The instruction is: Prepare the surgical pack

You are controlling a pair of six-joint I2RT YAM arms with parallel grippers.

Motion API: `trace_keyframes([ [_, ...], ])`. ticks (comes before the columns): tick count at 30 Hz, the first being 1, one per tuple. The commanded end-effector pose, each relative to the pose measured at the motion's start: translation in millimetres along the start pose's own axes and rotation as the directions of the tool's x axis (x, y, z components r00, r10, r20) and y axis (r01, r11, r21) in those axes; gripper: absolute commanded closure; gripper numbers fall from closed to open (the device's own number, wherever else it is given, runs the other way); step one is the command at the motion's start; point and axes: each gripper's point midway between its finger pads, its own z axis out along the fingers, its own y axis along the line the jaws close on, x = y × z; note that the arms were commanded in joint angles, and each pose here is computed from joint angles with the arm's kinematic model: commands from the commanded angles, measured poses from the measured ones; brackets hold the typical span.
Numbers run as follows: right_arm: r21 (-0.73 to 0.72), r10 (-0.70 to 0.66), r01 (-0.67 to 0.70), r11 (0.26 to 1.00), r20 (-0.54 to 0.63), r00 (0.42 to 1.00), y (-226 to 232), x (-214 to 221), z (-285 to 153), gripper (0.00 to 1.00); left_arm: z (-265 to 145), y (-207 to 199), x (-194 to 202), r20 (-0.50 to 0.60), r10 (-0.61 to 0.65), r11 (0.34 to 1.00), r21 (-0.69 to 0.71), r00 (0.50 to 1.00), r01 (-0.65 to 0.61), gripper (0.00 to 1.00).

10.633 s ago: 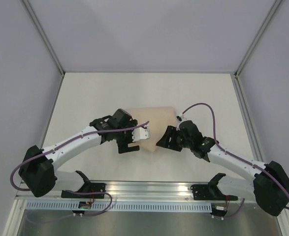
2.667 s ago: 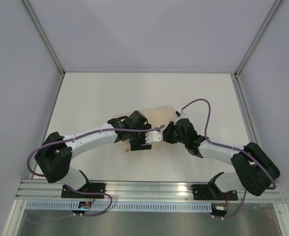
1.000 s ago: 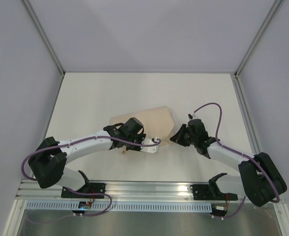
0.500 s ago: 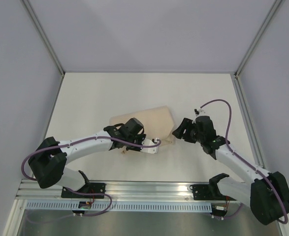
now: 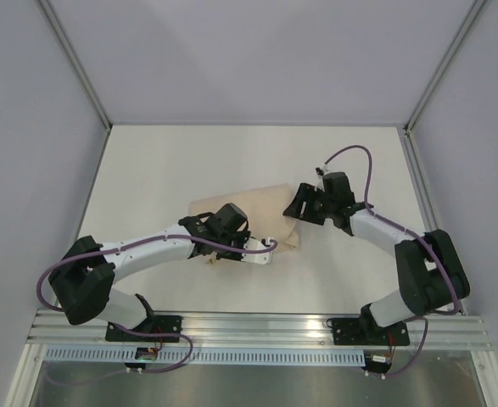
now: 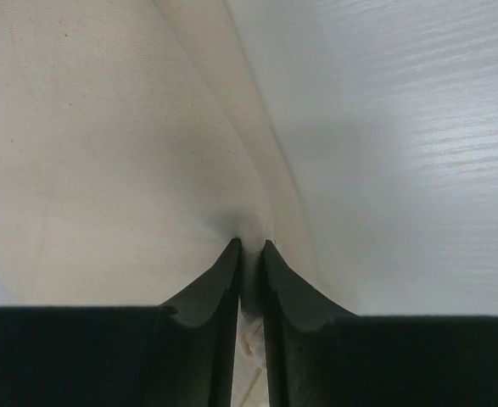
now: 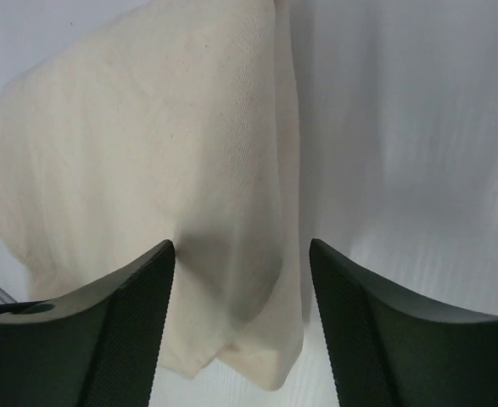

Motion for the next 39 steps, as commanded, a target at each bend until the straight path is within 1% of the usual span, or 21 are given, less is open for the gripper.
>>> trace_keyframes([
  [1,-0.132,0.005,-0.007,0.991,-0.010,1.000,22.8,-11.3,20.2,0.36,-5.7,-18.1,16.5,-0.070,-0.046,0.997,0.064,0.996,0.051,0.74],
  [4,-0.172,0.048,-0.057,0.983,-0.055,0.997,21.3,5.1,30.0,0.49,-10.1,-15.1,14.3,-0.067,-0.055,0.997,0.050,0.996,0.059,0.59],
  [5,-0.176,0.056,-0.066,0.982,-0.062,0.997,20.0,8.6,31.0,0.53,-11.9,-14.9,13.1,-0.064,-0.057,0.997,0.051,0.996,0.060,0.51],
  [7,-0.187,0.060,-0.070,0.980,-0.063,0.996,19.4,13.0,30.3,0.60,-24.5,-14.7,6.5,-0.055,-0.077,0.995,0.058,0.995,0.081,0.45],
  [8,-0.182,0.064,-0.076,0.980,-0.071,0.995,16.5,18.4,29.2,0.69,-29.8,-18.5,1.2,-0.035,-0.084,0.993,0.082,0.996,0.087,0.42],
  [10,-0.186,0.061,-0.072,0.980,-0.063,0.996,16.5,19.8,25.6,0.76,-50.5,-23.8,-9.2,-0.003,-0.092,0.990,0.111,0.996,0.092,0.36],
  [11,-0.184,0.062,-0.073,0.980,-0.065,0.996,14.6,23.1,24.1,0.77,-57.4,-27.7,-15.4,0.024,-0.096,0.987,0.131,0.995,0.092,0.32],
  [13,-0.186,0.059,-0.068,0.980,-0.057,0.997,14.9,23.7,20.3,0.80,-77.0,-30.2,-22.3,0.042,-0.114,0.985,0.137,0.993,0.107,0.30],
  [15,-0.170,0.066,-0.075,0.983,-0.056,0.996,10.1,28.4,18.2,0.84,-89.0,-33.0,-20.7,0.021,-0.138,0.981,0.139,0.990,0.134,0.30],
  [18,-0.154,0.071,-0.077,0.985,-0.043,0.997,4.8,31.5,15.3,0.89,-100.8,-20.6,-13.9,-0.016,-0.188,0.981,0.049,0.982,0.189,0.27],
  [21,-0.135,0.074,-0.079,0.988,-0.038,0.997,0.1,31.1,17.0,0.94,-111.7,-5.0,3.2,-0.062,-0.279,0.960,-0.059,0.958,0.275,0.23],
  [23,-0.131,0.077,-0.081,0.988,-0.039,0.996,-1.6,31.0,19.0,0.99,-122.0,7.5,16.8,-0.069,-0.348,0.932,-0.137,0.935,0.336,0.19],
  [25,-0.120,0.088,-0.092,0.989,-0.032,0.996,-3.9,30.1,21.1,1.00,-129.1,17.6,26.9,-0.059,-0.416,0.895,-0.201,0.907,0.398,0.17],
  [28,-0.129,0.125,-0.126,0.984,-0.014,0.992,-1.8,27.7,22.0,0.99,-146.9,35.2,52.7,-0.043,-0.533,0.813,-0.301,0.845,0.498,0.14],
  [29,-0.134,0.141,-0.141,0.981,-0.010,0.990,-0.4,27.9,22.0,1.00,-156.9,42.3,70.2,-0.035,-0.595,0.761,-0.346,0.803,0.549,0.14],
  [31,-0.128,0.184,-0.182,0.975,0.003,0.983,4.6,34.1,24.8,0.99,-167.2,48.5,79.5,-0.001,-0.652,0.706,-0.365,0.758,0.607,0.14],
  [32,-0.118,0.191,-0.187,0.975,0.029,0.981,6.5,32.9,27.5,1.00,-174.2,49.8,90.1,0.010,-0.690,0.667,-0.380,0.724,0.641,0.14],
  [34,-0.111,0.200,-0.197,0.974,0.012,0.980,19.4,49.8,34.1,1.00,-181.4,51.7,96.1,0.034,-0.722,0.627,-0.390,0.691,0.674,0.13],
  [35,-0.103,0.244,-0.241,0.965,0.013,0.970,23.8,53.8,36.6,0.99,-184.0,51.6,100.3,0.036,-0.735,0.611,-0.398,0.677,0.684,0.12],
  [37,-0.112,0.255,-0.250,0.962,0.032,0.967,36.3,60.5,43.4,1.00,-189.0,50.8,113.1,0.042,-0.773,0.562,-0.419,0.633,0.713,0.12],
  [39,-0.126,0.310,-0.301,0.945,0.059,0.949,41.3,59.5,45.7,1.00,-190.6,49.1,123.7,0.049,-0.803,0.521,-0.429,0.595,0.738,0.12],
])
